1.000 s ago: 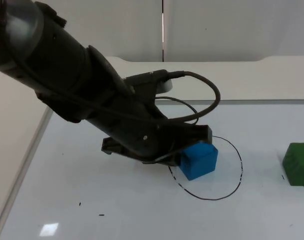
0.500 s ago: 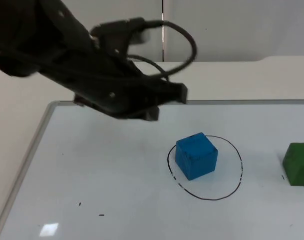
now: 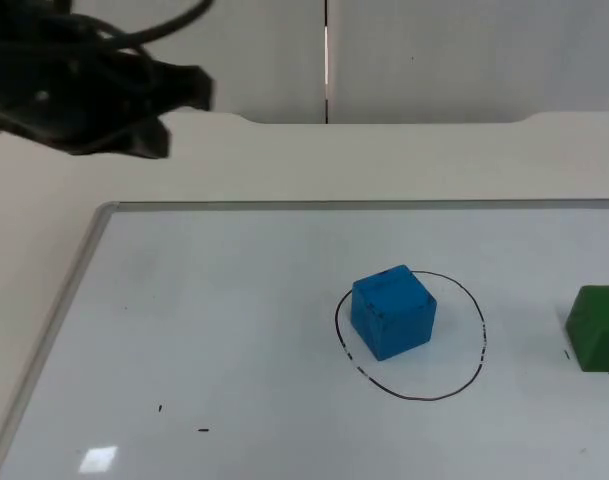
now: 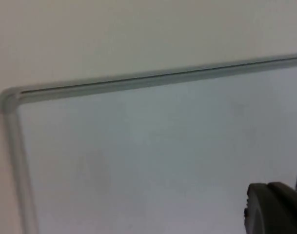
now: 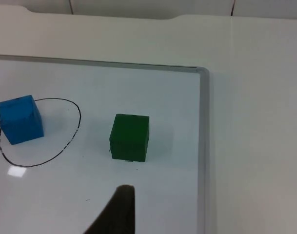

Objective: Push the two cubes into the marked area.

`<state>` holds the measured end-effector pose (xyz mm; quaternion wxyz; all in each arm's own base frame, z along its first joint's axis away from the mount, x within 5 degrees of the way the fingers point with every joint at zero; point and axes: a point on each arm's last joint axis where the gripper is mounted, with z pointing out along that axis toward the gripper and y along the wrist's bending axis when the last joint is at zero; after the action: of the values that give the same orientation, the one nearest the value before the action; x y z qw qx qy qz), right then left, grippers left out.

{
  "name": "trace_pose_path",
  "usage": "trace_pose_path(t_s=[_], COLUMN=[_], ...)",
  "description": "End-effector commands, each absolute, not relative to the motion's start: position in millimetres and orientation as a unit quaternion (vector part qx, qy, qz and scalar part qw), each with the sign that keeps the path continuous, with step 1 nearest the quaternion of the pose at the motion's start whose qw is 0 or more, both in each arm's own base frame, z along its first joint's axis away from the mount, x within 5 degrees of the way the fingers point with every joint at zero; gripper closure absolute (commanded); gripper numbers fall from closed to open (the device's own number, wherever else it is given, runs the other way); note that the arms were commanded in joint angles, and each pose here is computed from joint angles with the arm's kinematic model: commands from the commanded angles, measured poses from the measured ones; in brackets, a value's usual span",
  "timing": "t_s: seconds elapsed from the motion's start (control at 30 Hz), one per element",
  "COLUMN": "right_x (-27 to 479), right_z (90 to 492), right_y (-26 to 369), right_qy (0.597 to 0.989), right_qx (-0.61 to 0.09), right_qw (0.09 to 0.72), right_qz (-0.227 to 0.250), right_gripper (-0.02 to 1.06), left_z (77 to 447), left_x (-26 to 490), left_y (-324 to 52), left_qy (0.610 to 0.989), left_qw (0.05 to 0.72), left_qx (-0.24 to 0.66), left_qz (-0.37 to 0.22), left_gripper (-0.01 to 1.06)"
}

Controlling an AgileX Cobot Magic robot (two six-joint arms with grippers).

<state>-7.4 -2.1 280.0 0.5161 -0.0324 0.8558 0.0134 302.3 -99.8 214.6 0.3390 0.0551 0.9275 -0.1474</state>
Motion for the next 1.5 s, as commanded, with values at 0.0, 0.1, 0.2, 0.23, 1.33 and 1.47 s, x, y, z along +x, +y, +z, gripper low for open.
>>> trace_pose_path(t_s=[0.0, 0.1, 0.2, 0.23, 1.33, 1.47], right_x=[-7.3, -7.3, -7.3, -7.3, -7.3, -7.3], right_z=[279.9, 279.9, 279.9, 279.9, 279.9, 279.9], right_y=[-2.2, -2.2, -2.2, -2.2, -2.2, -2.2], right_qy=[0.854, 0.854, 0.854, 0.854, 0.854, 0.854], right_qx=[-0.028, -0.028, -0.028, -0.028, -0.028, -0.028], right_qw=[0.520, 0.520, 0.520, 0.520, 0.520, 0.520], right_qz=[0.011, 0.011, 0.011, 0.011, 0.011, 0.011], right_gripper=[0.00, 0.00, 0.00, 0.00, 0.00, 0.00], left_z=[219.4, 221.6, 226.7, 230.5, 339.6, 340.4], left_x=[293.9, 278.7, 268.9, 263.4, 139.1, 126.0], left_y=[-79.6, -46.1, -27.7, -18.5, -22.1, -15.2], left_qy=[0.928, 0.927, 0.924, 0.922, 0.821, 0.833], left_qw=[0.346, 0.356, 0.366, 0.372, 0.559, 0.548], left_qx=[0.032, -0.015, -0.034, -0.045, 0.113, 0.043], left_qz=[-0.135, -0.117, -0.102, -0.095, -0.045, -0.062], left_gripper=[1.05, 1.05, 1.05, 1.05, 1.05, 1.05])
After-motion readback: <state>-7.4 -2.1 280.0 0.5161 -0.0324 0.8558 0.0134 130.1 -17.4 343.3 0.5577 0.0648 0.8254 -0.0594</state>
